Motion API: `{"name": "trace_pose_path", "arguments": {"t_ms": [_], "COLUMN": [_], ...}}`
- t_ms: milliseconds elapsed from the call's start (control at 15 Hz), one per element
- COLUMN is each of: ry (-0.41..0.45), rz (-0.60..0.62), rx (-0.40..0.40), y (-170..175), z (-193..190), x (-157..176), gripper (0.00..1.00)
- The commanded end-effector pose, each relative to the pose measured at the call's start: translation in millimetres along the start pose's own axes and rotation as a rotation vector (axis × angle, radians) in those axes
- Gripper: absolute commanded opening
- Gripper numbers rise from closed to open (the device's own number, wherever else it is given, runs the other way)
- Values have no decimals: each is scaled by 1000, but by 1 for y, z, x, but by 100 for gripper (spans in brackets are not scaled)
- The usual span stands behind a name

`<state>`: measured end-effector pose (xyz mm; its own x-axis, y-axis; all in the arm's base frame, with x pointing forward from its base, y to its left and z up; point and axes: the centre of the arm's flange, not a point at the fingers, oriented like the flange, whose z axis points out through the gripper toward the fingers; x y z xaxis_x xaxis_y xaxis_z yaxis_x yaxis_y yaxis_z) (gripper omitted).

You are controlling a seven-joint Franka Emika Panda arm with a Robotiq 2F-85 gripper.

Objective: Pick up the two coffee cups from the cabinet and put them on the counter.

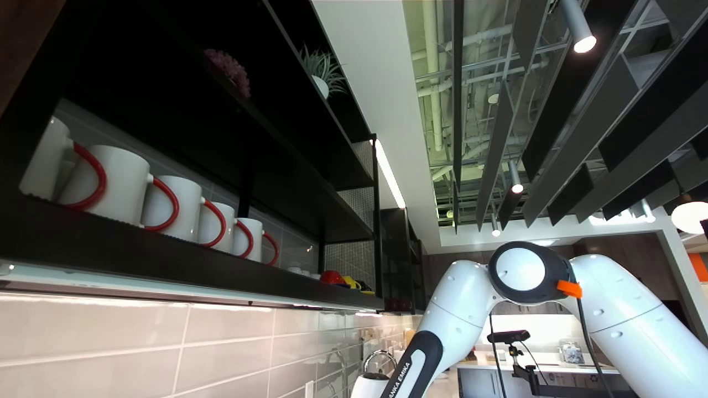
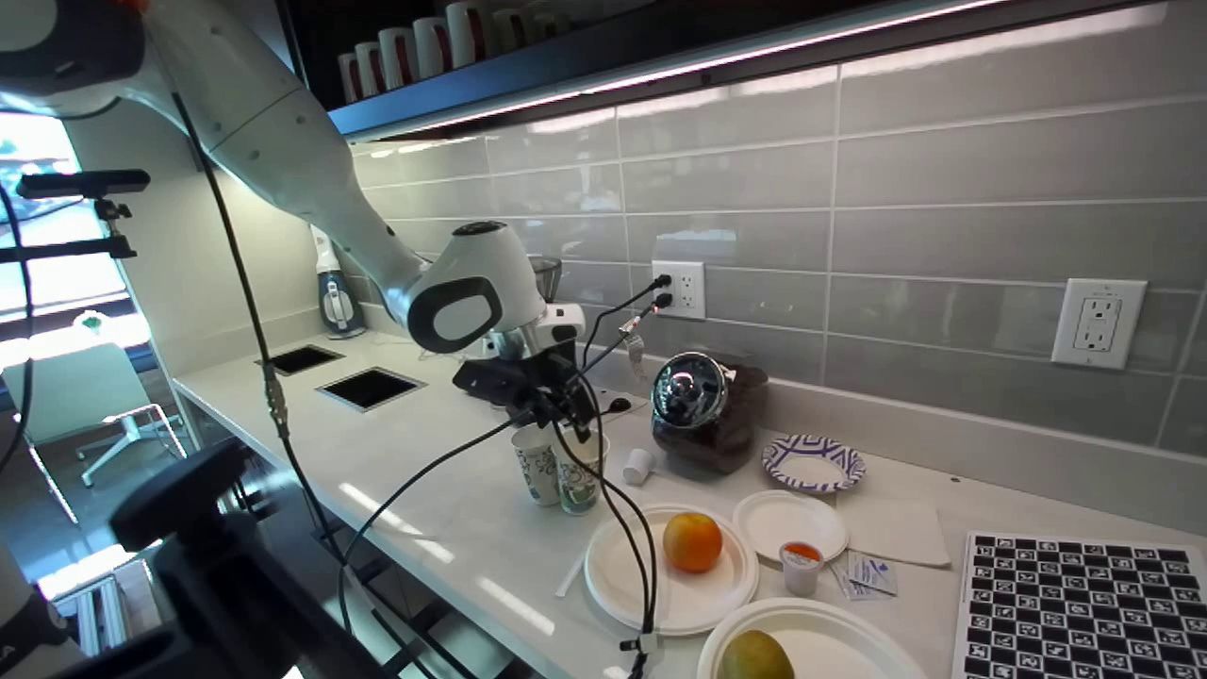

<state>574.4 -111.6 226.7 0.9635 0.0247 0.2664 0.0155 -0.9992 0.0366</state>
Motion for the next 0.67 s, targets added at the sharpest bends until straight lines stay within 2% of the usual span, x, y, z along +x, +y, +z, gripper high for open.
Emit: {"name": "trace_pose_path", "arguments": {"t_ms": [0, 600], "ry": [16, -5], "rz": [35, 255], "rx": [1, 53], "y": [10, 47], "z": [-24, -40], "x": [2, -11], "gripper": [100, 100]}}
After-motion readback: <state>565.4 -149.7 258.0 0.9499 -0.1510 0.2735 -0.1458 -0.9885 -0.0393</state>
